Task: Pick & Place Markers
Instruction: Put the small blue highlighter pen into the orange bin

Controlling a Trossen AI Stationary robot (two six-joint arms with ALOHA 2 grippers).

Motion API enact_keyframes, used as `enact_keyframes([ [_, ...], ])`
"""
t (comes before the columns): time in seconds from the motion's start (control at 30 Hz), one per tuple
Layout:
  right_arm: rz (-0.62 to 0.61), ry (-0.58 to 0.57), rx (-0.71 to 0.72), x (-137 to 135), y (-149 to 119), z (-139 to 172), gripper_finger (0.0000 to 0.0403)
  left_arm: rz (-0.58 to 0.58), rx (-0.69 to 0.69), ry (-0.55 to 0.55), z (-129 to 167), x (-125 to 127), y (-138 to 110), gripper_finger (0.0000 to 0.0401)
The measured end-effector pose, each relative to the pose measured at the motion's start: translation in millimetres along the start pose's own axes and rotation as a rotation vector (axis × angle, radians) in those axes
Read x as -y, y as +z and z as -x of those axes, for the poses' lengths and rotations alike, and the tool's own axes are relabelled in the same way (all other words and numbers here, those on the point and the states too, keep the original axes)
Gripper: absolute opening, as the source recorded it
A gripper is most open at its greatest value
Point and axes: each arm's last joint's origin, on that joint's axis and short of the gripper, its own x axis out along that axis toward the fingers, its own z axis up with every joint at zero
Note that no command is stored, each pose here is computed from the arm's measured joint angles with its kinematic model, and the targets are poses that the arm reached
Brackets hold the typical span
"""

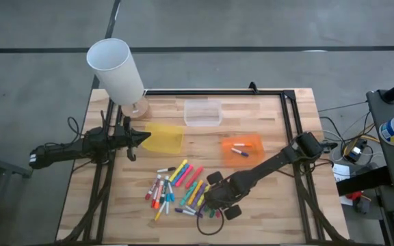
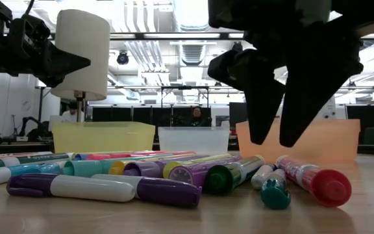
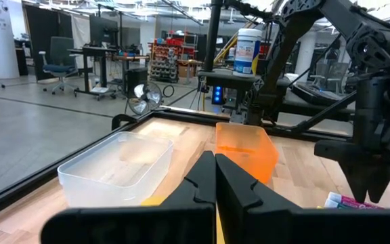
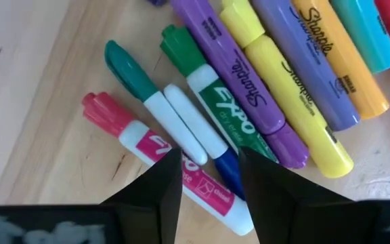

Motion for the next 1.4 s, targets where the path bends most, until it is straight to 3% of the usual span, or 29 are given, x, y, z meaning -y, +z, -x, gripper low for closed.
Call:
enact_keyframes([
  [1.4,0.038,-0.011,-0.121,7.7,-18.3,-25.0,0.0072,0.0,0.0,0.0,0.0,0.0,0.0,0.0],
])
